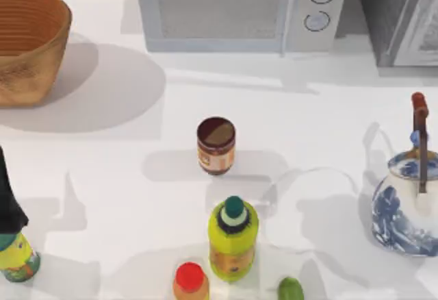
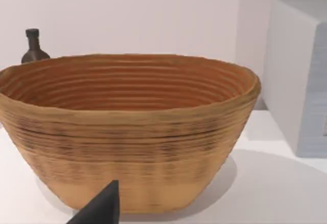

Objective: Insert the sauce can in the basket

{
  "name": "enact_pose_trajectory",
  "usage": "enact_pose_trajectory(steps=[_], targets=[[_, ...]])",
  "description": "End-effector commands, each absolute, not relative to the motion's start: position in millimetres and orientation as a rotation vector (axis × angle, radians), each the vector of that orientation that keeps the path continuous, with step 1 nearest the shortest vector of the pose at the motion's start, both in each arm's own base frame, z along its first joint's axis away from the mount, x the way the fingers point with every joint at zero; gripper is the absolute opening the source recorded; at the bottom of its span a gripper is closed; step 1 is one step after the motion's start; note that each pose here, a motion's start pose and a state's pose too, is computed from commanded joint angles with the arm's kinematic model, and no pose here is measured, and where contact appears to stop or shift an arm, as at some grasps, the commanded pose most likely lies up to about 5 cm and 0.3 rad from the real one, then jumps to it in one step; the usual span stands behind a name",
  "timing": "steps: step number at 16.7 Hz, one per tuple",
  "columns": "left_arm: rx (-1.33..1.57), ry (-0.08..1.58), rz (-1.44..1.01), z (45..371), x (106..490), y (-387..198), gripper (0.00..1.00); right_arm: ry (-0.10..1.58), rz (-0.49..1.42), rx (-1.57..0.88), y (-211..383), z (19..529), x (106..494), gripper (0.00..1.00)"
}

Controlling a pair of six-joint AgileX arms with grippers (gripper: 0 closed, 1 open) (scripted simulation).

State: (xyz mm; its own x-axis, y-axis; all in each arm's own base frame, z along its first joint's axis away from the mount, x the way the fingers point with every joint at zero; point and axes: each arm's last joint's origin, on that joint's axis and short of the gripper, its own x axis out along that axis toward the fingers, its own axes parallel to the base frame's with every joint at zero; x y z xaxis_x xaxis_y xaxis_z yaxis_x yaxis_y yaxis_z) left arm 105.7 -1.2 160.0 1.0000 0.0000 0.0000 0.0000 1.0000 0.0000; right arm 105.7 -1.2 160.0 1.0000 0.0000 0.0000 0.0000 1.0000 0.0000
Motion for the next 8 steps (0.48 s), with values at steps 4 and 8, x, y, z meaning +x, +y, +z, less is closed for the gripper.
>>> enact_pose_trajectory(steps=[4,8], targets=[[0.0,-0.003,-0.017,164,107,-2,1.0,0.0,0.0,0.0,-1,160,106,1.0],[0.001,-0.023,-0.123,190,116,-7,1.0,0.0,0.0,0.0,-1,160,106,1.0]])
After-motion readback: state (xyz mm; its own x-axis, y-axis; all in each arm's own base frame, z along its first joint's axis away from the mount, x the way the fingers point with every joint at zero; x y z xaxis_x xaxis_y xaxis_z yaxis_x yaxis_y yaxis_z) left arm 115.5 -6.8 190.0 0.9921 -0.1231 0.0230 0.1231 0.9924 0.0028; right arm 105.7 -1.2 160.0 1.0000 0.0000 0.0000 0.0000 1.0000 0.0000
